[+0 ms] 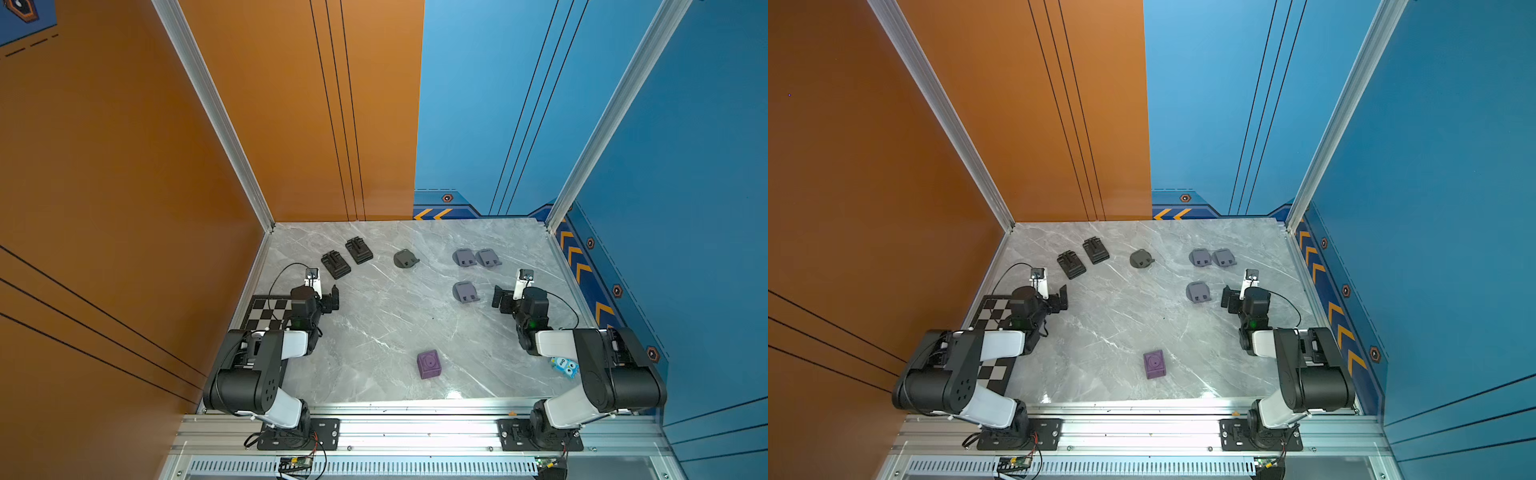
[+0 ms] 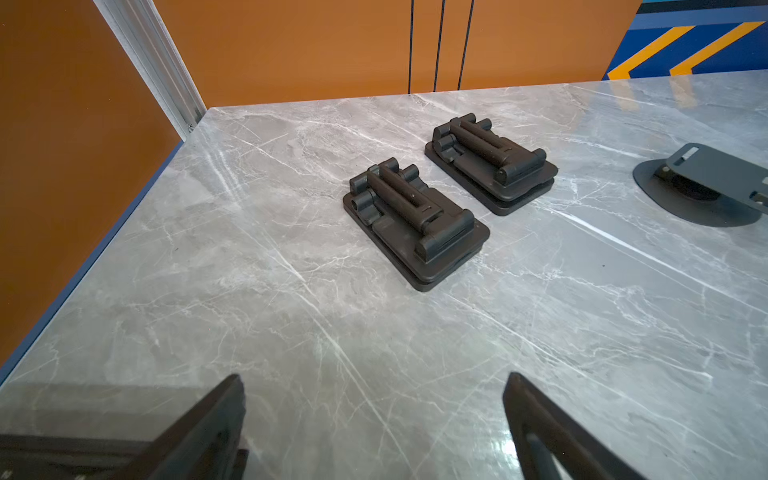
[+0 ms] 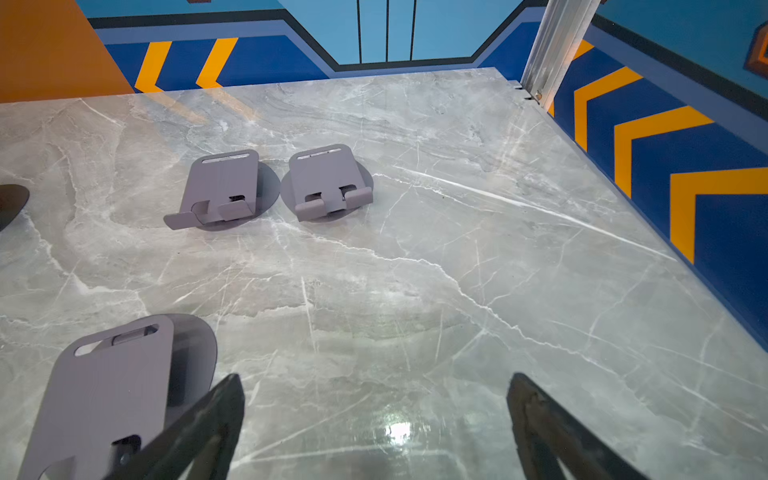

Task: Open the phone stand
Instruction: Pick up the phone stand at the center of the board.

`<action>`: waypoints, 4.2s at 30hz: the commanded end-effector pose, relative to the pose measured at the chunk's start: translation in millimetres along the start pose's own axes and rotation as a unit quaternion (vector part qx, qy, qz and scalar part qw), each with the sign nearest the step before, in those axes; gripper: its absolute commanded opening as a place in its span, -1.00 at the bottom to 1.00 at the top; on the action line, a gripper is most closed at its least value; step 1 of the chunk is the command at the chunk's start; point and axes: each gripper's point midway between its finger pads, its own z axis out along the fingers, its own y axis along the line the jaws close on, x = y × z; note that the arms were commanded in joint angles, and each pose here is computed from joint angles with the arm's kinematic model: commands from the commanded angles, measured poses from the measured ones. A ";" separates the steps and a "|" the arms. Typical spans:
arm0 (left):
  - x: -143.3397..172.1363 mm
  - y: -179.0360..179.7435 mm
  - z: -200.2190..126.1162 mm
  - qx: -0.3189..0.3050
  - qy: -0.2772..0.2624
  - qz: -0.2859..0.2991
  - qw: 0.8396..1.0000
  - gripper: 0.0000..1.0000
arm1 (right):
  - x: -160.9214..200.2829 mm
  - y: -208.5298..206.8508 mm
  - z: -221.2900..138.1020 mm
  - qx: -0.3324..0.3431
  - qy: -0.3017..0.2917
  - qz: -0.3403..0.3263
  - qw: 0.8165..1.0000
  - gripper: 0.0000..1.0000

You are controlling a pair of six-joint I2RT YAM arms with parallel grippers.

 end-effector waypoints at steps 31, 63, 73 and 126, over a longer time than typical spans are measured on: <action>-19.2 -14.2 -12.4 0.026 -0.004 0.033 0.999 0.97 | -22.0 -21.1 5.3 0.099 0.084 -0.028 0.991 1.00; -91.8 -243.9 8.9 0.245 0.152 0.034 0.957 0.97 | -30.1 39.9 75.0 -0.043 0.409 -0.039 0.911 0.97; -94.3 -292.4 3.2 0.289 0.156 0.034 0.944 0.97 | -25.8 36.1 104.5 -0.019 0.395 -0.066 0.916 0.83; -105.3 -294.0 12.6 0.278 0.172 -0.011 0.945 0.97 | -33.0 31.5 143.1 -0.012 0.399 -0.045 0.916 -0.29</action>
